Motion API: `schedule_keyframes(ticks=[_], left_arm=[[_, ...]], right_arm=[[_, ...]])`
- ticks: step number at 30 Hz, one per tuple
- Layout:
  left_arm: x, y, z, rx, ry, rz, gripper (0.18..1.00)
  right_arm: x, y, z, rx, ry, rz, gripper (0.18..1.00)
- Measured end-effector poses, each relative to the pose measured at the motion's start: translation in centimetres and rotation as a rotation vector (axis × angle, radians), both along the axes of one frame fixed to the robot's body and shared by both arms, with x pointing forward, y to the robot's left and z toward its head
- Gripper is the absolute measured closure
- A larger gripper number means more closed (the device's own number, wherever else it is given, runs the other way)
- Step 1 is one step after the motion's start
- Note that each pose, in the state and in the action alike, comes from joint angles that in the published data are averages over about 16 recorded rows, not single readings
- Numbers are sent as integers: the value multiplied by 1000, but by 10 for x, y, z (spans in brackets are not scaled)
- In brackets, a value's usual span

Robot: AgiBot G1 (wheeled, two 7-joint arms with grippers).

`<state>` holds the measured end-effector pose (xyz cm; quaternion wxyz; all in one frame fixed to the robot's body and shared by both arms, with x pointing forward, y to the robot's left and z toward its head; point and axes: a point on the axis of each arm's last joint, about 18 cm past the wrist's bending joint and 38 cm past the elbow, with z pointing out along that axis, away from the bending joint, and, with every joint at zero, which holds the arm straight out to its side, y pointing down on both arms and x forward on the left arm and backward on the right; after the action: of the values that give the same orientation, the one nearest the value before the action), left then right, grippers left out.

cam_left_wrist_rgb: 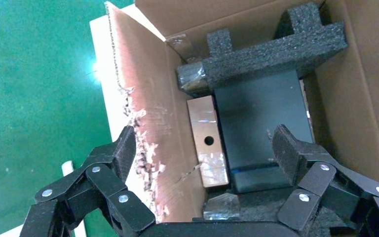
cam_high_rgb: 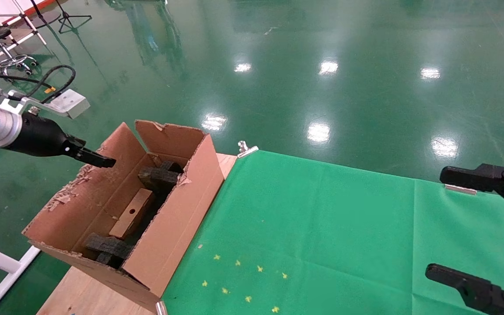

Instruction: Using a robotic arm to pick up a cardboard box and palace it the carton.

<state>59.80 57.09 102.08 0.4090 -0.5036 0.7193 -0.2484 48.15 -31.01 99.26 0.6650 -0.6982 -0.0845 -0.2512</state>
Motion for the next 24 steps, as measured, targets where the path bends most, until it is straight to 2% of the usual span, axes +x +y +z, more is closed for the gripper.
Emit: schedule_keyframes(ticks=[7,15,24], left_arm=[[11,-24,-6,-24,-37,-107,184],[23,-71,-13,-60,-107,-307,183],[22,-119,-18,-103,-183,-517,183]], right_arm=[[0,0,0,0,0,0,178],[0,0,0,0,0,0,178],[0,0,0,0,0,0,178]])
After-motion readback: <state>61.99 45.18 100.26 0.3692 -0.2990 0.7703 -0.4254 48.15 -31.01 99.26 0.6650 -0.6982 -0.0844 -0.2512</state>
